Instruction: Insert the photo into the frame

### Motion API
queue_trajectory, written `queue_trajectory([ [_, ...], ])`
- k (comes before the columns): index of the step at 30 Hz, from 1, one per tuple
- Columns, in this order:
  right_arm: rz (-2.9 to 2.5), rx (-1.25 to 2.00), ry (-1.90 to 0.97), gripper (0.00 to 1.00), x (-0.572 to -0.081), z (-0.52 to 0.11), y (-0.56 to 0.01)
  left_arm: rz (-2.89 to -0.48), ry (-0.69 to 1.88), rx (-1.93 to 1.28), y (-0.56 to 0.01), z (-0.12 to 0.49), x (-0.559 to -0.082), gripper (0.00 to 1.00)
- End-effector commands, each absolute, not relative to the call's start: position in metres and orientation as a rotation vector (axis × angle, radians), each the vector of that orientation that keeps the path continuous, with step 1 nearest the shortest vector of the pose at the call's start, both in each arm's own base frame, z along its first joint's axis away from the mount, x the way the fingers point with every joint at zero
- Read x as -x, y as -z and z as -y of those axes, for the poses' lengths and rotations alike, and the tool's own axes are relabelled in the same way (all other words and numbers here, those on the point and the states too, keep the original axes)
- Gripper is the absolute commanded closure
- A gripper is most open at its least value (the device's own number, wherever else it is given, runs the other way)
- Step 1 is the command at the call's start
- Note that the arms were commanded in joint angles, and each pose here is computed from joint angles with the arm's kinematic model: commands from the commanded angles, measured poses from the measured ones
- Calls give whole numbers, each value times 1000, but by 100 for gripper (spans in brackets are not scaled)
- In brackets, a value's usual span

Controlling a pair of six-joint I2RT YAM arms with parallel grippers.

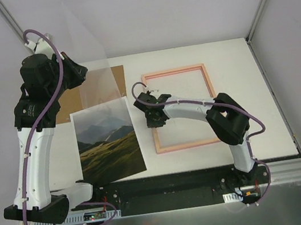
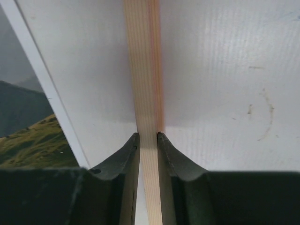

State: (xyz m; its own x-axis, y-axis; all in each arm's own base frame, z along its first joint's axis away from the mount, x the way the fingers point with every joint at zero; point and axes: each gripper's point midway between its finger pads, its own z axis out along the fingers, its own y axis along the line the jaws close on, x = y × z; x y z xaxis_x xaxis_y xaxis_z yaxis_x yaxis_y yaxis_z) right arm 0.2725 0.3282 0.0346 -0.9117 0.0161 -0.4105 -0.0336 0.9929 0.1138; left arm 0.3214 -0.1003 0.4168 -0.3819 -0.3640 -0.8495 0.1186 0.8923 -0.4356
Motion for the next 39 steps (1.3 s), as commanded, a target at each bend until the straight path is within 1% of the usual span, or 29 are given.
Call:
queue_trajectory([
  [1,-2639,-183,-273,76,-287,-362,-56,-1841,514,187,-432,95,-317,100],
  [4,-2618,-183,-263,66,-289,-368,-63,-1849,524,174,-431,97,-318,100],
  [8,-2598,-164,-265,48,-288,-371,-74,-1864,543,169,-427,101,-319,100],
  [12,-2540,-162,-235,31,-290,-345,-94,-1853,543,173,-431,99,-316,100],
  [13,-2528,-170,-234,29,-290,-335,-101,-1847,547,172,-433,99,-316,100],
  [16,-2488,-206,-220,26,-297,-299,-119,-1836,567,165,-439,101,-313,100],
  [19,-2465,-256,-184,24,-303,-249,-131,-1843,588,153,-438,105,-313,100],
  [21,-2477,-236,-167,22,-303,-220,-130,-1856,610,148,-434,109,-313,100],
  [24,-2477,-307,-107,17,-314,-152,-114,-1874,652,134,-430,116,-312,100],
  [27,-2537,-419,-31,15,-307,-93,-88,-1886,697,101,-429,124,-312,100],
  [29,-2559,-456,29,15,-305,-71,-78,-1900,727,77,-426,130,-312,100],
  [34,-2624,-506,95,14,-306,-51,-50,-1933,778,48,-417,140,-313,100],
  [37,-2662,-508,93,14,-305,-51,-34,-1945,796,39,-410,143,-313,100],
  [39,-2690,-486,62,16,-306,-58,-25,-1954,800,40,-405,144,-313,100],
])
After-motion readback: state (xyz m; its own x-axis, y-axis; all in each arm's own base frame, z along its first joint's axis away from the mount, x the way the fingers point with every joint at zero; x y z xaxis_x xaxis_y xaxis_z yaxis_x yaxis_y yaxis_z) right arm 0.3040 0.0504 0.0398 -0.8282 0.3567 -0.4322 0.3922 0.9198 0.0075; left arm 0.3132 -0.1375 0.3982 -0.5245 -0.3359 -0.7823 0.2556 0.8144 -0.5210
